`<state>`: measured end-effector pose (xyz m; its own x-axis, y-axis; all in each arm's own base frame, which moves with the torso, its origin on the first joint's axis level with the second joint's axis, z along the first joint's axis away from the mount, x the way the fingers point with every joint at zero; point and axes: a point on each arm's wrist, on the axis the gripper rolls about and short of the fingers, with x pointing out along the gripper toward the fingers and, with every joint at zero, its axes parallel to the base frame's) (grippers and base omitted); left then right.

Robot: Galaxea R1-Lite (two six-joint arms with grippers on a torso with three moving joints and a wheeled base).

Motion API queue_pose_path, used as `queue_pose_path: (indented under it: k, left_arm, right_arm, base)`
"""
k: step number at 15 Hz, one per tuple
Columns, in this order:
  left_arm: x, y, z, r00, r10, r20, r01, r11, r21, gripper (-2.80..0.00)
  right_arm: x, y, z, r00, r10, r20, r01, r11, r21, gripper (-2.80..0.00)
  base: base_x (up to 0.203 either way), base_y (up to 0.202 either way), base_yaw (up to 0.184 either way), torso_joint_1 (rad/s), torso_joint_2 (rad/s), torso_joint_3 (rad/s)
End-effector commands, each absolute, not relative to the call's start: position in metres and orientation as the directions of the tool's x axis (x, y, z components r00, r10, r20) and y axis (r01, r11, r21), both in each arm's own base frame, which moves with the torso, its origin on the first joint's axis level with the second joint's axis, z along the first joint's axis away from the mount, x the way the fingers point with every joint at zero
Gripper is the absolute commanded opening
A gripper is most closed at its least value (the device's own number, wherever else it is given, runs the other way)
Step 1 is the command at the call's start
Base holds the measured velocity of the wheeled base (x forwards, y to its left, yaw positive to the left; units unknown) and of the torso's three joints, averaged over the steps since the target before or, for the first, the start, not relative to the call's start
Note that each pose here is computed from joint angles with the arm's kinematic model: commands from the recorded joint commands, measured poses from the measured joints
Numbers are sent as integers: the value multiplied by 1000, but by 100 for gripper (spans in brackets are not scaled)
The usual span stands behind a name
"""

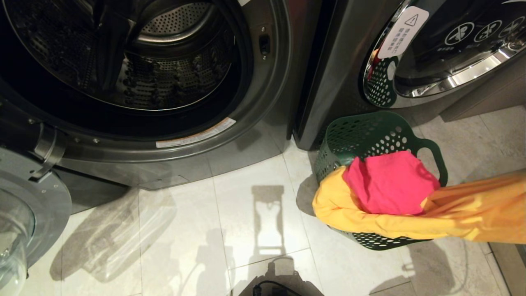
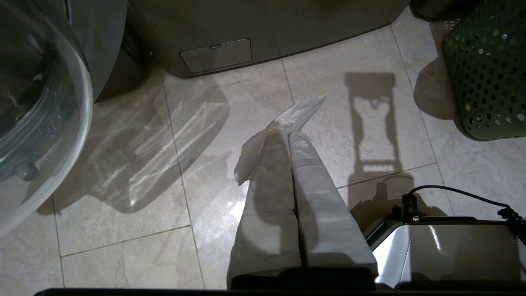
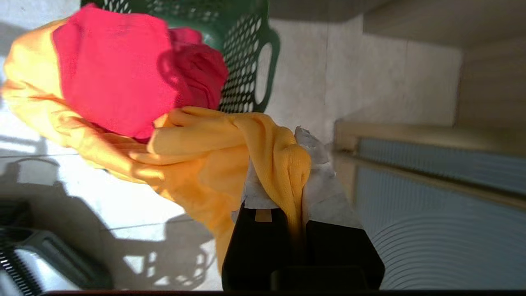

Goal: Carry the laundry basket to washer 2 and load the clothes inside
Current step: Place the clothes into the washing machine

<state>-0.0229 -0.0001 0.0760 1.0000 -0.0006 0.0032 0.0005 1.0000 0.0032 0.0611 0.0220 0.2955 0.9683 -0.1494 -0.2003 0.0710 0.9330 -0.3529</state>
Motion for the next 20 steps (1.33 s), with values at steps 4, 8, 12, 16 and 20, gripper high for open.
queue_pose_path:
  k: [4, 8, 12, 16, 20]
  left_arm:
    - [-23, 0, 76, 1000, 0, 2, 0, 1000, 3, -280]
    - [-23, 0, 76, 1000, 0, 2, 0, 1000, 3, -280]
    - [-23, 0, 76, 1000, 0, 2, 0, 1000, 3, -280]
    - [-23, 0, 76, 1000, 0, 0, 0, 1000, 3, -280]
    - [-23, 0, 76, 1000, 0, 1, 0, 1000, 3, -280]
  right_arm:
    - [83, 38, 267, 949, -67, -307, 7, 982, -190, -280]
    - [109, 44, 264, 952, -102, -287, 62, 988, -144, -280]
    - [137, 42, 257, 930, -195, -311, 158, 978, -140, -280]
    - [185, 36, 244, 899, -293, -326, 273, 956, -106, -280]
    - [234, 19, 222, 864, -364, -348, 358, 930, -83, -280]
  base:
    - [0, 0, 0, 0, 0, 0]
    - [0, 0, 0, 0, 0, 0]
    - [0, 0, 0, 0, 0, 0]
    - [0, 0, 0, 0, 0, 0]
    - [0, 0, 0, 0, 0, 0]
